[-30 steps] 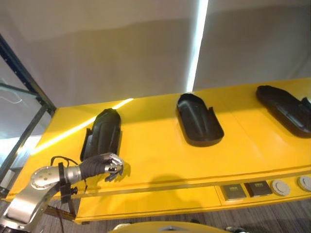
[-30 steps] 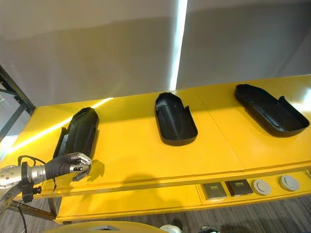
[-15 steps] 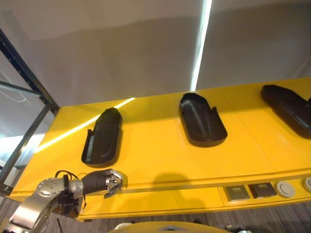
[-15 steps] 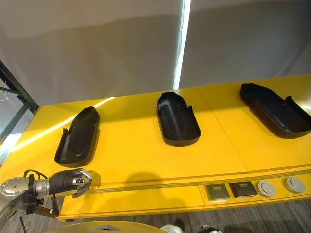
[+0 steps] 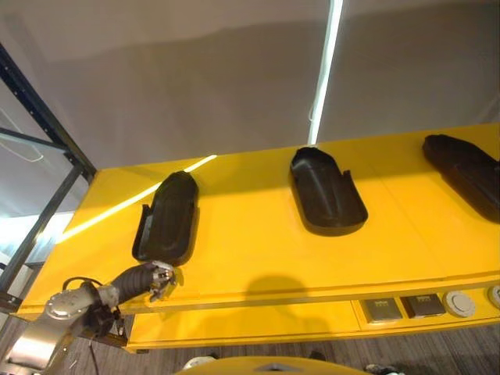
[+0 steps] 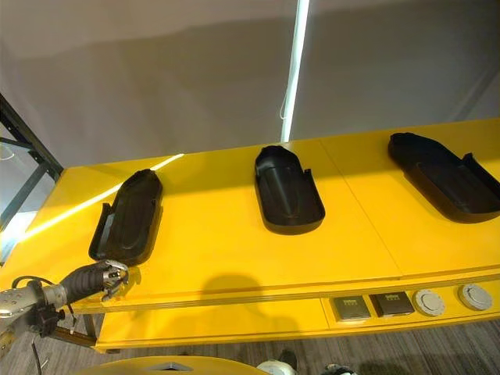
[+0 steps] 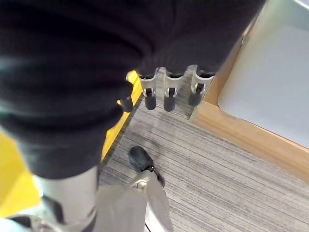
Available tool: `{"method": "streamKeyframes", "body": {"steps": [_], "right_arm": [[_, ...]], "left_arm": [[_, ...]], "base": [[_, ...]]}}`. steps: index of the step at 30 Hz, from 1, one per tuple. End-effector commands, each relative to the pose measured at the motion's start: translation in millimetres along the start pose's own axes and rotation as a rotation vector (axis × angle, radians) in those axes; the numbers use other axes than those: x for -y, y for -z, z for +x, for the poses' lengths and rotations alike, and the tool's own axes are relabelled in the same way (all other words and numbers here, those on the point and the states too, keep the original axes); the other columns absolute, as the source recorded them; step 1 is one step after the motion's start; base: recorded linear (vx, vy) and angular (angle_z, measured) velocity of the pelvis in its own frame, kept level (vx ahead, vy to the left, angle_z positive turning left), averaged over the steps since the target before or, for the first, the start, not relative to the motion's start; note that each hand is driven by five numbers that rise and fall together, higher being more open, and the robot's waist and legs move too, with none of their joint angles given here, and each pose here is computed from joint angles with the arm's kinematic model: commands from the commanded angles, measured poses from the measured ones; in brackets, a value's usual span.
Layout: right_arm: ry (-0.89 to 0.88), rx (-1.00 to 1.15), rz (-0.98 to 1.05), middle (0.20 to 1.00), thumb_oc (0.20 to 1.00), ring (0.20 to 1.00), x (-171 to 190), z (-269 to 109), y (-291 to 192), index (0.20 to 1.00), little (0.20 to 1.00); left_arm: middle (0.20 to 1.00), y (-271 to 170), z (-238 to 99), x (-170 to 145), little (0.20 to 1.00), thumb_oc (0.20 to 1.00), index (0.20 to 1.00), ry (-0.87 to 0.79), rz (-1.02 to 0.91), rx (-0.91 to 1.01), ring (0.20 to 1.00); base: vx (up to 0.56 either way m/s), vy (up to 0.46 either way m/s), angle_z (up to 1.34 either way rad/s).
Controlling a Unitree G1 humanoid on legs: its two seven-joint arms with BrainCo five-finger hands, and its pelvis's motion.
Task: Move parts from the plastic box to the shelf.
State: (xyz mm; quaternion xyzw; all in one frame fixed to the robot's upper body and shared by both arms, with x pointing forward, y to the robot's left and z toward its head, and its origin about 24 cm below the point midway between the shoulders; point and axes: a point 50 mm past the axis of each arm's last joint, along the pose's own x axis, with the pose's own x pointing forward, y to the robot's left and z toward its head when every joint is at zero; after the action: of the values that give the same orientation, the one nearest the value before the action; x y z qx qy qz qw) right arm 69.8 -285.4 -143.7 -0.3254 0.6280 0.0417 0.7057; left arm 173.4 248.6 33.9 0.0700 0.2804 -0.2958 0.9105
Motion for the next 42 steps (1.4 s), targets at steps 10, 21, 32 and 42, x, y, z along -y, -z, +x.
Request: {"method": "streamKeyframes", "body": {"steps": [10, 21, 32, 42], "right_arm": [[0.04, 0.044, -0.004, 1.0, 1.0, 1.0, 13, -1, -18, 1.0, 1.0], [0.039, 0.047, -0.01, 1.0, 1.0, 1.0, 13, -1, -18, 1.0, 1.0], [0.035, 0.055, -0.026, 1.0, 1.0, 1.0, 11, -2, -22, 1.0, 1.0], [0.03, 0.057, -0.017, 1.0, 1.0, 1.0, 8, -2, -25, 1.0, 1.0]], "left_arm": [[0.2, -34, -5, -19, 0.2, 0.2, 0.2, -0.167, 0.078, 0.209, 0.2], [0.2, -32, 2, -19, 0.2, 0.2, 0.2, -0.193, 0.034, 0.221, 0.2], [0.2, -18, 14, -26, 0.2, 0.2, 0.2, -0.312, -0.075, 0.224, 0.2], [0.2, -14, 20, -23, 0.2, 0.2, 0.2, -0.342, -0.103, 0.248, 0.2]], "base": [[0.0, 0.0, 0.0], [0.0, 0.001, 0.0], [0.0, 0.0, 0.0], [0.0, -0.003, 0.0]]}}
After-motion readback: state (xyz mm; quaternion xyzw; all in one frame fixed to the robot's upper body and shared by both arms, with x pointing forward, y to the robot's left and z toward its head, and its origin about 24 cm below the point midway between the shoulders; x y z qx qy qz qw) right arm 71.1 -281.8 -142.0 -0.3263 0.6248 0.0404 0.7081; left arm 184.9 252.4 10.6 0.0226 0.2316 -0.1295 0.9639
